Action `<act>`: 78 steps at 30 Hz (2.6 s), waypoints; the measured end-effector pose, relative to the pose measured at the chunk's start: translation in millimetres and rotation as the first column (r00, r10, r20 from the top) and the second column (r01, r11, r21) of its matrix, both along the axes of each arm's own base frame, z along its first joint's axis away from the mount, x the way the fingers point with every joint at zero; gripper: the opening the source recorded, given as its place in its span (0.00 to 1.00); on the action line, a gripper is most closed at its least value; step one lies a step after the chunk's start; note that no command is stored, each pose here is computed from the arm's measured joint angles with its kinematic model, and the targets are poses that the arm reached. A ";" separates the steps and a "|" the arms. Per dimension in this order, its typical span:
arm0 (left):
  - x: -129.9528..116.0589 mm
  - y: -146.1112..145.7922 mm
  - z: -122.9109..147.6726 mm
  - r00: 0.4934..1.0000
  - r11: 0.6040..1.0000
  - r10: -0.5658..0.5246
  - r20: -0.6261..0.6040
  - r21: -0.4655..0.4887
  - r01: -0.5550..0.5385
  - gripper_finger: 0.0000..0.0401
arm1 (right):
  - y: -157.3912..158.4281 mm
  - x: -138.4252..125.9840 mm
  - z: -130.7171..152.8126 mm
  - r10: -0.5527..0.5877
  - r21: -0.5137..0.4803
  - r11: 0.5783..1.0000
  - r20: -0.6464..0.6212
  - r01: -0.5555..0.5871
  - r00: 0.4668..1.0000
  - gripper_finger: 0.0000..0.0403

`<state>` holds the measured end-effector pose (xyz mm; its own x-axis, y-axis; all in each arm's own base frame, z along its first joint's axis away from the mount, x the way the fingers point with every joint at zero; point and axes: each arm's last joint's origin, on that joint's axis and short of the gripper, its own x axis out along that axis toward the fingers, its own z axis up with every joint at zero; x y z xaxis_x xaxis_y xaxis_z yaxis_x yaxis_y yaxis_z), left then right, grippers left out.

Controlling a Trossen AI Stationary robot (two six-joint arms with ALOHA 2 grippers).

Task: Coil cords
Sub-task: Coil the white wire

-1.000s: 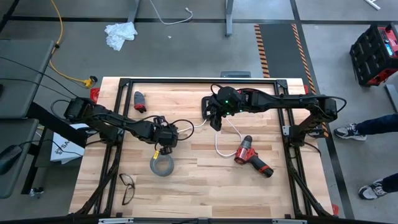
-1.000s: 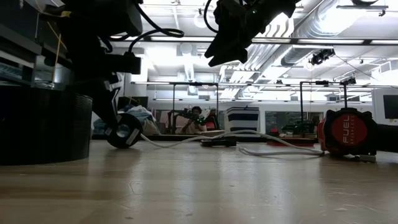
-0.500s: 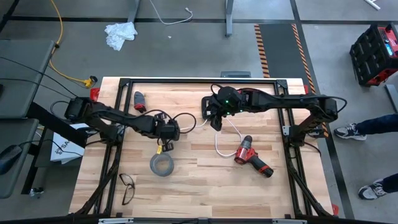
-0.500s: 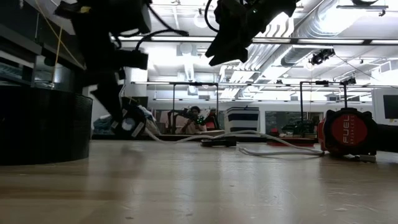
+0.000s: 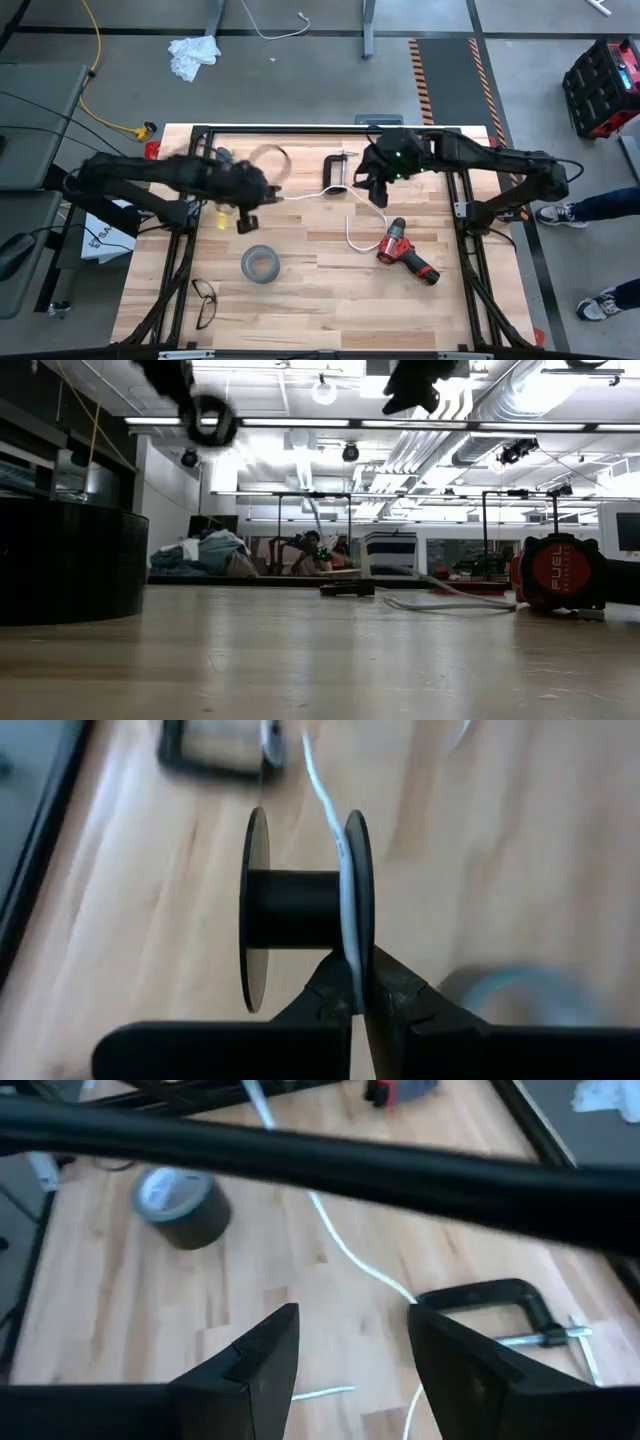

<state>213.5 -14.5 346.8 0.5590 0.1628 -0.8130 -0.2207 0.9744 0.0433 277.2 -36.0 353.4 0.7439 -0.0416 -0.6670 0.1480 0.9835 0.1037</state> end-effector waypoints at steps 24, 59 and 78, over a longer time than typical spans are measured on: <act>-53.2 17.9 128.4 0.606 0.964 0.141 0.782 -0.248 0.095 0.00 | 16.4 38.0 29.2 -0.228 0.002 0.967 0.457 0.256 0.860 0.42; -12.4 15.2 157.4 0.281 0.928 0.147 0.948 -0.231 0.293 0.00 | 21.4 41.2 55.4 -0.020 -0.046 0.997 0.668 0.067 0.744 0.42; -17.0 13.5 169.7 0.146 0.925 0.074 0.987 -0.122 0.359 0.00 | 22.9 54.1 64.9 -0.062 0.087 0.996 0.809 -0.016 0.585 0.42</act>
